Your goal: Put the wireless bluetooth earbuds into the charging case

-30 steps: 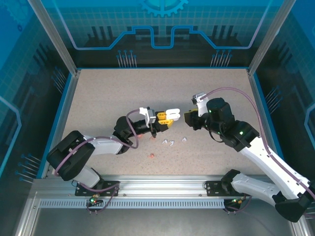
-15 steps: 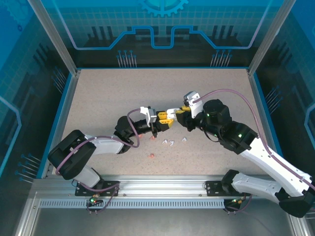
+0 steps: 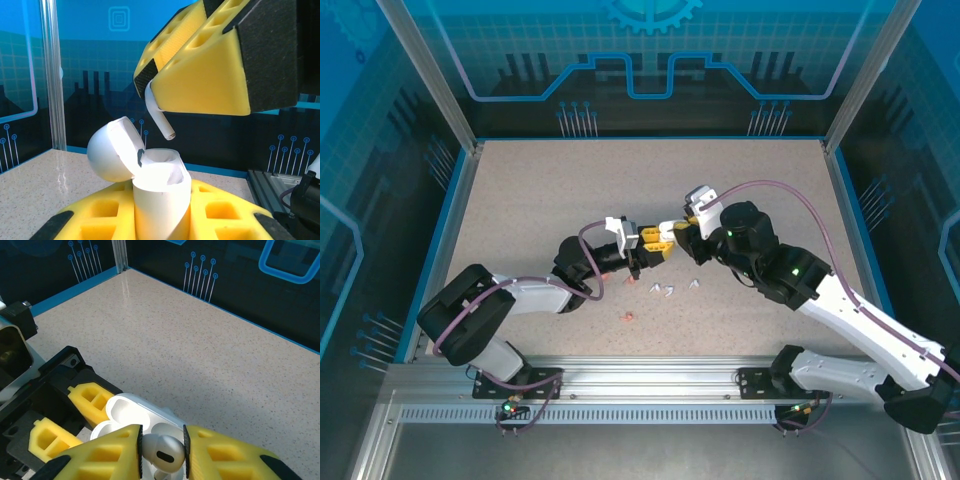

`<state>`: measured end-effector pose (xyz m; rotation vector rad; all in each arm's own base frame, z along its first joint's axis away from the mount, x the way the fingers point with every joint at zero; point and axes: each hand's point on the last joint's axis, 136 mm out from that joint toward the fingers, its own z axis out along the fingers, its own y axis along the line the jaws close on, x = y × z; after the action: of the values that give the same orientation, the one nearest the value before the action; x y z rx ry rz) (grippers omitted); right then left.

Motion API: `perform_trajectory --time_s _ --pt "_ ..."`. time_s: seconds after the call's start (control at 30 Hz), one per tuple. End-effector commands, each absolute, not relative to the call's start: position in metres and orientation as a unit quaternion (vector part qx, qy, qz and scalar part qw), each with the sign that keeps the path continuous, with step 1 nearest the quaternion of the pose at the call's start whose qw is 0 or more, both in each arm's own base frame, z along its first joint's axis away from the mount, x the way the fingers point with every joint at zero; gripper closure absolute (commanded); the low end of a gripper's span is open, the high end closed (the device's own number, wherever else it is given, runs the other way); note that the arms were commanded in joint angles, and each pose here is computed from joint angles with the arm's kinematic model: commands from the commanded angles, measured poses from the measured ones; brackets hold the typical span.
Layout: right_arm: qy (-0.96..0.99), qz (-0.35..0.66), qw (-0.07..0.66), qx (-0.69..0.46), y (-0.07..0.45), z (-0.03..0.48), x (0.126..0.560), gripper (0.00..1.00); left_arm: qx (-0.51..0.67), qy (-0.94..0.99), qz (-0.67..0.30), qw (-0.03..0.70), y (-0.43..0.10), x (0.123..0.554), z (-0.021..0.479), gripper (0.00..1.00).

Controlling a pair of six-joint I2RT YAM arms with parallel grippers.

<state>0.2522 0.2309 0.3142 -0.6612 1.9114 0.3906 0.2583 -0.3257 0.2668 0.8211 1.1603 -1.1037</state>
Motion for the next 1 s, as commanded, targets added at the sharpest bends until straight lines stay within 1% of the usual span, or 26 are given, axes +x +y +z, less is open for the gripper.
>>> perform_trajectory --time_s 0.0,0.97 --pt "0.783 0.154 0.536 -0.275 0.233 0.326 0.254 0.73 0.350 0.478 -0.488 0.642 -0.326 0.257 0.290 1.00" --pt "0.802 0.127 0.511 -0.282 0.233 0.295 0.257 0.73 0.338 0.483 -0.495 0.638 -0.326 0.259 0.292 1.00"
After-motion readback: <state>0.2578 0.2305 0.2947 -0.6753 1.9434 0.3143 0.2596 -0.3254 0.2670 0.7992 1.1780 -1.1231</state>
